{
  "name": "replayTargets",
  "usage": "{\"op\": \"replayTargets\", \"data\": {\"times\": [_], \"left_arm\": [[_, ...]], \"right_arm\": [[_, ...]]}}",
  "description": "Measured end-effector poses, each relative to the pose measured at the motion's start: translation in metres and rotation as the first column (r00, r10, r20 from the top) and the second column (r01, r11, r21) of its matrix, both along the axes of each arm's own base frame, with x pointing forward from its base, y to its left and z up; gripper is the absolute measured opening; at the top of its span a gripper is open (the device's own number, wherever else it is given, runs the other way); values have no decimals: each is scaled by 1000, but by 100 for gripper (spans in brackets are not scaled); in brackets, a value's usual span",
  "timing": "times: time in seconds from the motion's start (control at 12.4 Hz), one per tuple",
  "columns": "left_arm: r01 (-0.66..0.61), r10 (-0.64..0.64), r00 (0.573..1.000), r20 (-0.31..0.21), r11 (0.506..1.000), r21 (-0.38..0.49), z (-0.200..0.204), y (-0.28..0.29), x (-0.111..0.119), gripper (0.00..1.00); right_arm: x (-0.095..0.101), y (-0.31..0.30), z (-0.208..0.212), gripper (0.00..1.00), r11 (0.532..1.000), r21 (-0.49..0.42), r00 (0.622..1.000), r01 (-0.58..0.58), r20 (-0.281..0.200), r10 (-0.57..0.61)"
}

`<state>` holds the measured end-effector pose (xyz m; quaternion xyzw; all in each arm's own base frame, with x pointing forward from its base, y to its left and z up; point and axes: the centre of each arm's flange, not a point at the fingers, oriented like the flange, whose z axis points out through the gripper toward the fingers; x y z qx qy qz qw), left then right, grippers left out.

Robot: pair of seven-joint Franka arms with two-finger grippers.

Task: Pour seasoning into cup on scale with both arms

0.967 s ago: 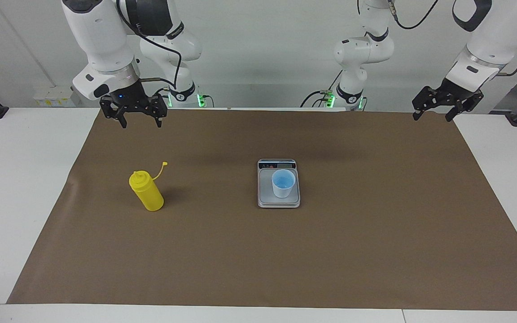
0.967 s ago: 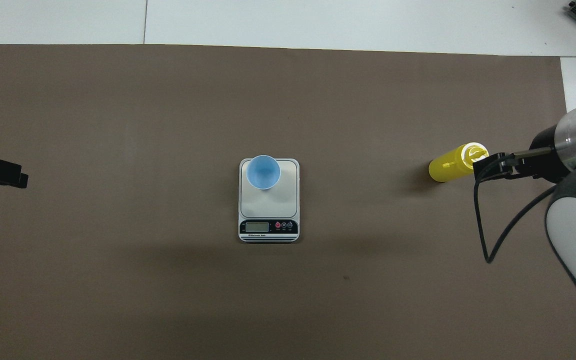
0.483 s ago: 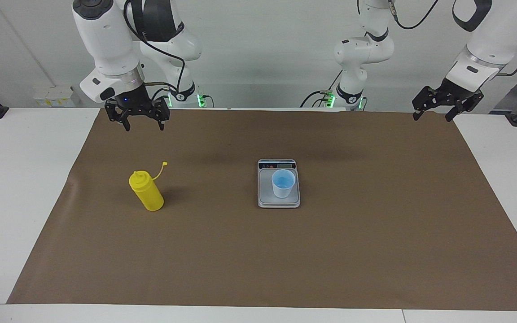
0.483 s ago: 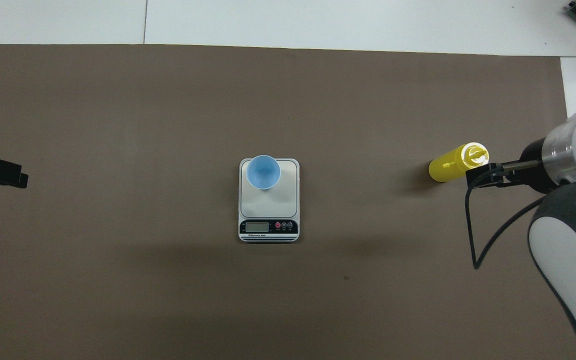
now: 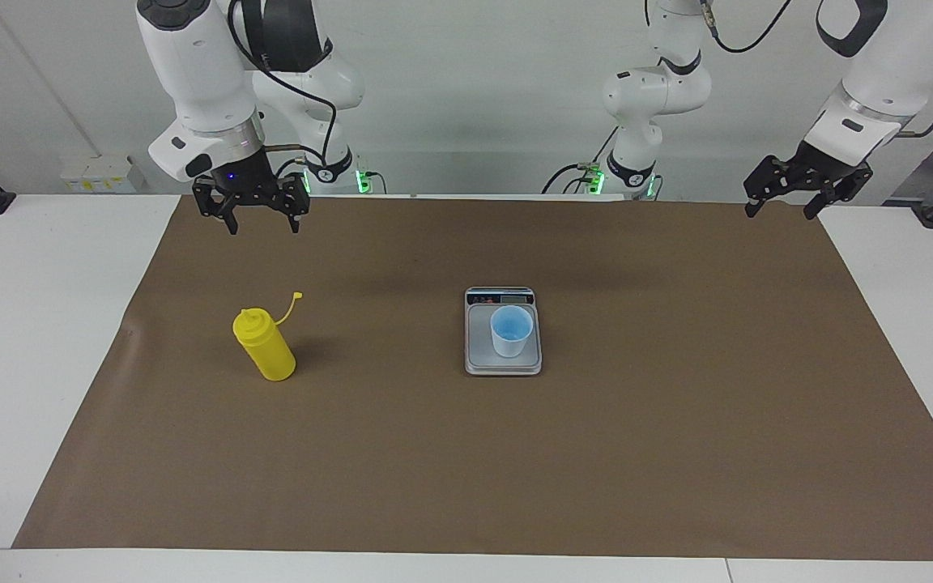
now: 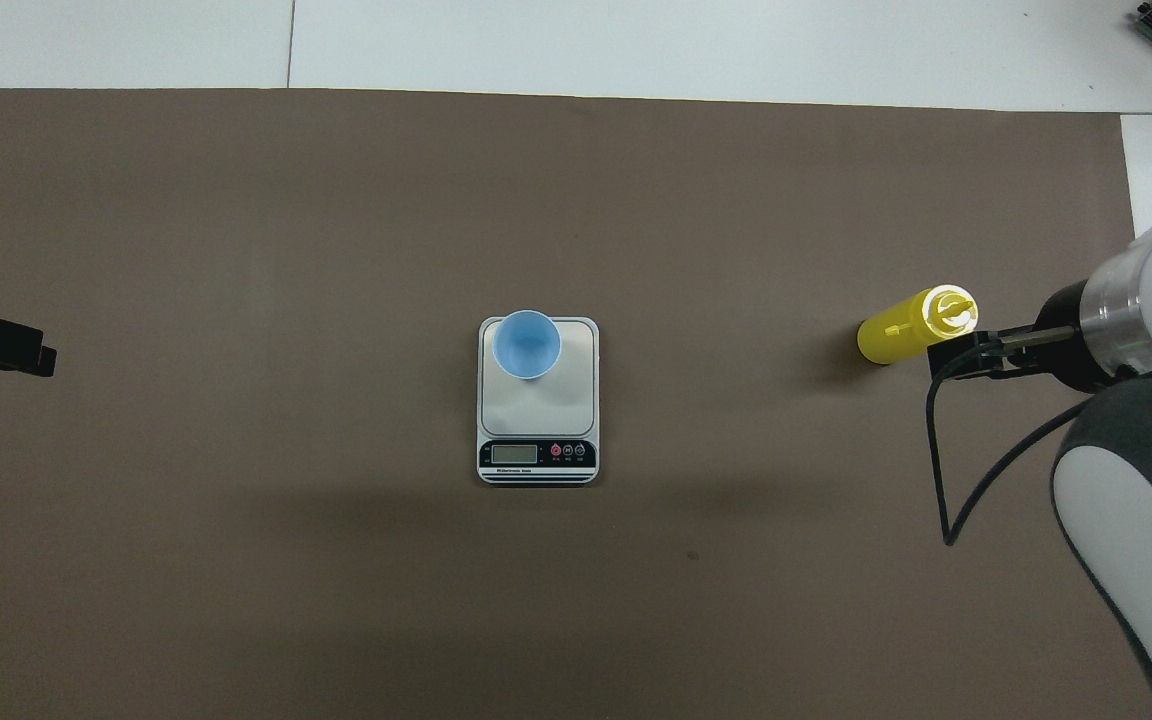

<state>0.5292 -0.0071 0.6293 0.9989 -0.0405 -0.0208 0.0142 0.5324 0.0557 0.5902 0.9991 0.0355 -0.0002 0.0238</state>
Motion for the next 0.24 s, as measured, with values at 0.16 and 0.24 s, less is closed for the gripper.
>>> {"op": "replayTargets", "data": {"times": [0.16,0.24], "left_arm": [[0,0,1000,0,1000,0,0,0,0,100],[0,0,1000,0,1000,0,0,0,0,100]], "right_arm": [[-3,1,6,100,1000,-1,1000,-1,10,1],[-4,1,8,100,1000,-1,1000,0,13,0]]}}
